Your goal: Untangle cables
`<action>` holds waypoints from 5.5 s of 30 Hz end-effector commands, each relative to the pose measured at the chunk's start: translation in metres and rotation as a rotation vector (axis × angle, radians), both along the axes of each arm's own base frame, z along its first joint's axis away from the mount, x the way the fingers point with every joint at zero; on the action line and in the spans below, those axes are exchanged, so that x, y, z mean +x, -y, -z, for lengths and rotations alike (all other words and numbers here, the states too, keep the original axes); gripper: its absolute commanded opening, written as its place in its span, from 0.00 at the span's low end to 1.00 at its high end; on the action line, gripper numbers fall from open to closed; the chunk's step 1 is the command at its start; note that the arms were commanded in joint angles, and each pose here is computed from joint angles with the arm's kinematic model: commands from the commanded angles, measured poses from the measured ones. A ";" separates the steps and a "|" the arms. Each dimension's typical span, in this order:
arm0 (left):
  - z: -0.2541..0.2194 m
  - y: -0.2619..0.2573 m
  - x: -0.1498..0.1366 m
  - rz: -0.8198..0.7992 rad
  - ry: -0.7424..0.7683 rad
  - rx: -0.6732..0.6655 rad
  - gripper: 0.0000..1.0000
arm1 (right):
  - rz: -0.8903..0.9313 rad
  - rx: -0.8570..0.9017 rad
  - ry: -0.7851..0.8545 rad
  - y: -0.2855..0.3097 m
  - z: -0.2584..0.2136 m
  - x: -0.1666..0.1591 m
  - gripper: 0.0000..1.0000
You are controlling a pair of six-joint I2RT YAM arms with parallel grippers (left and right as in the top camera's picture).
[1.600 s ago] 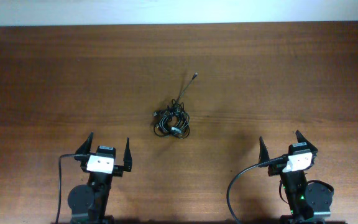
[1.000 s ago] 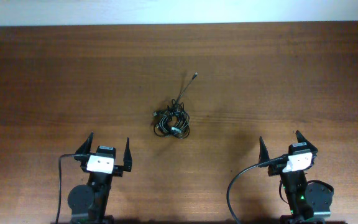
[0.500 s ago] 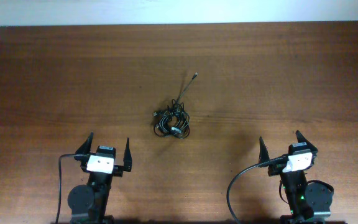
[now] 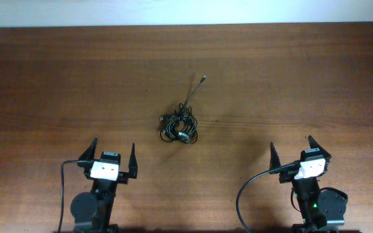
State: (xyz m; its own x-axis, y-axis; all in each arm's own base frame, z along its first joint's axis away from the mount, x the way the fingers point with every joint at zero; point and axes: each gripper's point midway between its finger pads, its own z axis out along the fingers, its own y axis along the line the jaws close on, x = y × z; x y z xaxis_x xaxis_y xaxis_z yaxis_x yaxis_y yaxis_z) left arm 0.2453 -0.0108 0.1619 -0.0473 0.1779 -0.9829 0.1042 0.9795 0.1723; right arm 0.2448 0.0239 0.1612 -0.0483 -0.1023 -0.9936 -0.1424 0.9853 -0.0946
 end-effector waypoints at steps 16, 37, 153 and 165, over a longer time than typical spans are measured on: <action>-0.041 0.038 -0.012 0.216 0.037 -0.118 0.99 | -0.249 0.092 0.093 -0.041 -0.044 -0.016 0.99; -0.079 0.085 0.097 0.425 -0.876 -0.441 1.00 | -0.499 0.342 -0.720 -0.089 -0.107 -0.001 0.99; 0.137 0.303 0.085 0.875 -1.034 0.475 0.33 | 0.188 0.507 -1.198 -0.022 0.024 0.074 0.64; 0.004 0.297 0.081 0.740 -1.051 0.124 0.00 | 0.059 0.590 -1.223 -0.046 0.016 0.072 0.62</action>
